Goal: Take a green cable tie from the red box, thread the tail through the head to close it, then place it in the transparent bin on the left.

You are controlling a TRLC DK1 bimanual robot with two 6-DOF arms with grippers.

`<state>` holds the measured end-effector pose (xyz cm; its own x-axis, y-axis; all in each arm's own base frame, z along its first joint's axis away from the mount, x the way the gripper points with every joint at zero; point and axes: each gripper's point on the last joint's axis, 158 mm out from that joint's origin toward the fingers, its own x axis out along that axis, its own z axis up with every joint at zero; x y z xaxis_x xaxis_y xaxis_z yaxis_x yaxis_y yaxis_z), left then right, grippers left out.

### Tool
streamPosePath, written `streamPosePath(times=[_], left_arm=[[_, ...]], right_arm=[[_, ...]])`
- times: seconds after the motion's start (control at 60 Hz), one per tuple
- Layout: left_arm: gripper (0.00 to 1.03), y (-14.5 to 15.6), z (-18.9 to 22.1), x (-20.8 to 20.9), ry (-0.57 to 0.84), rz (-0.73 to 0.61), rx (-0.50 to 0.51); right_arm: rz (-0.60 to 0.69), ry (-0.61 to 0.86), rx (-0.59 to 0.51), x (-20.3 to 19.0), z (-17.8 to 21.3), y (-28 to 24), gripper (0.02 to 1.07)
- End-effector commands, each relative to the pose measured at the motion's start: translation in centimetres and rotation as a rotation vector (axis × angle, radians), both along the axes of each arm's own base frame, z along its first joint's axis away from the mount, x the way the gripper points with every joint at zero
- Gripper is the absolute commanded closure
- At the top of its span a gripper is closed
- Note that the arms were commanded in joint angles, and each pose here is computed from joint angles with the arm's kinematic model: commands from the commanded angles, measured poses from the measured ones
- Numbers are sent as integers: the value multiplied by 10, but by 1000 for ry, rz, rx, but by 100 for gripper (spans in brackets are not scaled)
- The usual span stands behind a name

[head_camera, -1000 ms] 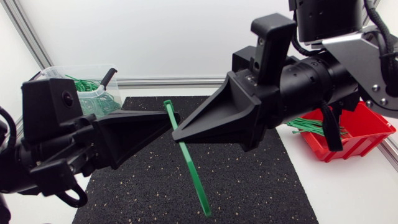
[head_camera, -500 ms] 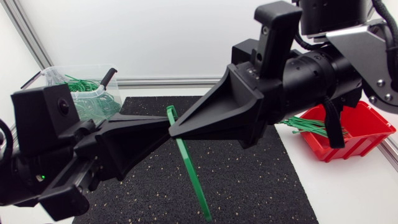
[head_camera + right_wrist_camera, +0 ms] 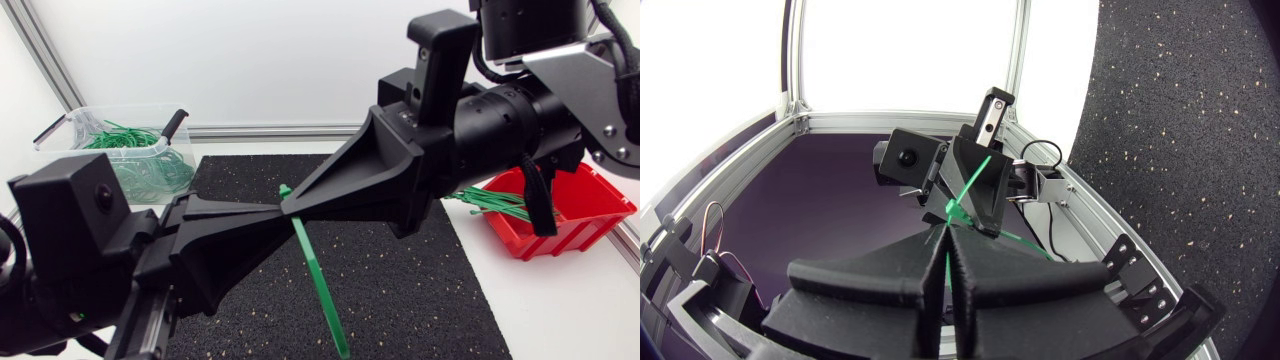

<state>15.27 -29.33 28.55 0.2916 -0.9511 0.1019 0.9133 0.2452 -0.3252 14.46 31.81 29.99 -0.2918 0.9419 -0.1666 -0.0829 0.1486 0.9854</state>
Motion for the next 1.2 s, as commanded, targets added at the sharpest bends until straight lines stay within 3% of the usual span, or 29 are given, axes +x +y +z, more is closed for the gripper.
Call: streamPosePath(times=[0.0, 0.117, 0.217, 0.367, 0.717, 1.183], left_arm=[[99, -3, -9, -13, -62, -26, 28], [99, -1, -8, -8, -82, -4, 31], [99, 3, -5, 0, -104, 24, 35], [99, 7, -8, 9, -140, 57, 59], [99, 12, -15, 12, -259, 84, 156], [99, -1, -28, 16, -418, 120, 295]], right_arm=[[-43, 48, -33, 14, -8, 0, 101], [-53, 41, -27, 16, -7, -5, 92], [-46, 20, -13, 9, -1, -8, 77], [-25, -31, 22, 1, 9, -13, 66], [-98, -67, 58, 43, 12, -28, 66], [42, -100, 98, 50, -12, -11, 67]])
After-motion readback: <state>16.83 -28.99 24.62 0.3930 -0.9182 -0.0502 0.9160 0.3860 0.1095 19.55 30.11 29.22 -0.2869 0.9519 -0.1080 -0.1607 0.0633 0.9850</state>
